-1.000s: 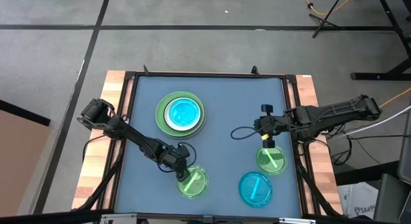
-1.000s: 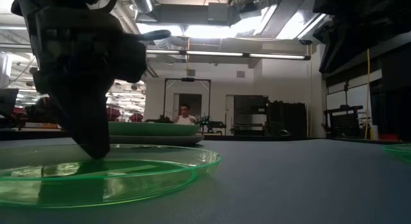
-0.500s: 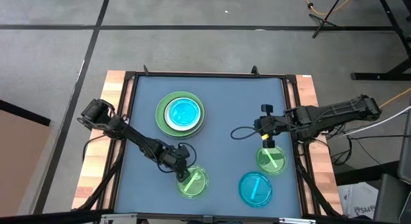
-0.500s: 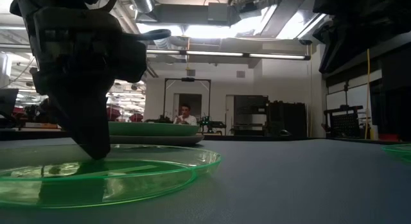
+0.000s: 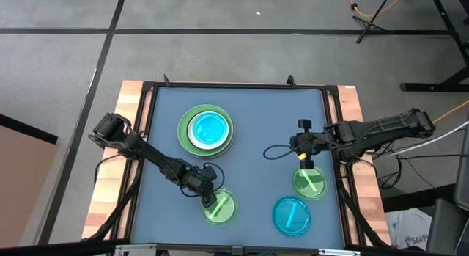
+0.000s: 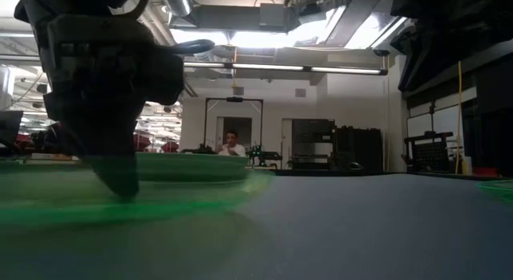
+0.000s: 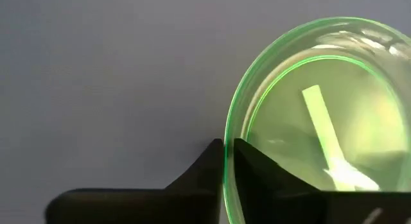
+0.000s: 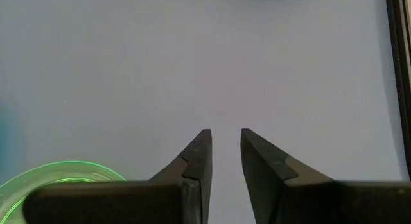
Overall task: Stack plastic plates
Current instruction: Stack the left light green plate on top of the blue plate, then stack the light green plate on top of the light green plate
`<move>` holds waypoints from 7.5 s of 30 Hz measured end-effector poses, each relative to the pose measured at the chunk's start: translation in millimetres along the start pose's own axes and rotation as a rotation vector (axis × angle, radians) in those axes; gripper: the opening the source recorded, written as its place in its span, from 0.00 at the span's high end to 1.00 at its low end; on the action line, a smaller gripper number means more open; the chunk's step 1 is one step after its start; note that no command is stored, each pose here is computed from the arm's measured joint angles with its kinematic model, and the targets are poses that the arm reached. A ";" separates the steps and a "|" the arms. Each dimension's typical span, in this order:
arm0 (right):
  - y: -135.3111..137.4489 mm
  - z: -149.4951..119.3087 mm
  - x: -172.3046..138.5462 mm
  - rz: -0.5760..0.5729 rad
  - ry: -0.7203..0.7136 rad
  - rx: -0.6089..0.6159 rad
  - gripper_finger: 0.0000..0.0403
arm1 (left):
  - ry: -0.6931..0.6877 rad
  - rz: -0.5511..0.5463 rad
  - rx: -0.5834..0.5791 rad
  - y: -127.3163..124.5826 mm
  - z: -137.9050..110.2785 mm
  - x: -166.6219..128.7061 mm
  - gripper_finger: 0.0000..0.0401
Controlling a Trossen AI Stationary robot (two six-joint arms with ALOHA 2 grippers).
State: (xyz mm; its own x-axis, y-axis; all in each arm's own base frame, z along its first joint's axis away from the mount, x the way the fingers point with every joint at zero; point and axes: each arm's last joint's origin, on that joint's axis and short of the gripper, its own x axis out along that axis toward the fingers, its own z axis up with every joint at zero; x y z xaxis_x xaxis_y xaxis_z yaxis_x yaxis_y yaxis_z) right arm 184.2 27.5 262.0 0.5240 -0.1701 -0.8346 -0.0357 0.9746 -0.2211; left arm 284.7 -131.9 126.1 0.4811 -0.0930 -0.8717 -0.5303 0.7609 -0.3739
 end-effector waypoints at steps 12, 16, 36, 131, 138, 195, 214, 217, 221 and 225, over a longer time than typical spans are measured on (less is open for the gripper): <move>0.0 0.0 0.0 0.000 0.000 0.000 0.82 | 0.010 -0.038 -0.009 -1.8 3.1 -2.1 1.00; 0.0 0.1 -0.1 0.000 0.000 0.000 0.82 | 0.022 -0.078 -0.031 -0.9 12.2 -11.7 1.00; -0.1 0.0 -0.1 0.000 0.000 0.000 0.82 | -0.159 -0.269 0.041 38.1 96.0 -83.2 1.00; -0.1 0.0 -0.1 0.000 0.000 0.000 0.82 | -0.179 0.275 -0.151 212.6 151.5 -132.0 0.92; -0.1 0.0 -0.1 0.000 0.001 0.000 0.82 | -0.175 0.268 -0.140 211.5 151.3 -131.6 0.78; 9.1 -10.5 -2.2 0.316 0.153 0.226 0.82 | -0.187 0.302 -0.149 212.3 151.6 -131.9 0.76; 20.3 -4.4 34.6 0.336 0.320 0.133 0.82 | -0.187 0.302 -0.150 212.3 151.6 -131.9 0.76; 22.8 -4.1 41.0 0.360 0.345 0.087 0.82 | -0.187 0.302 -0.150 212.4 151.6 -131.9 0.76; 24.7 -3.9 47.6 0.374 0.365 0.025 0.82 | -0.187 0.302 -0.150 212.3 151.6 -131.9 0.76; 26.2 -3.9 52.7 0.382 0.380 -0.025 0.82 | -0.187 0.302 -0.150 212.3 151.6 -131.9 0.76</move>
State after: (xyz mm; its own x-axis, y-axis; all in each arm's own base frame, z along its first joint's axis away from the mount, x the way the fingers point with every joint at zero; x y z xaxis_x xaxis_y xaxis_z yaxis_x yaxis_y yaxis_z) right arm 207.5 43.5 210.2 0.1252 0.1509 -0.9806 -0.1865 0.9743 0.1262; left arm 214.4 139.3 209.8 0.3994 0.2502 -0.8820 -0.7570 0.6327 -0.1633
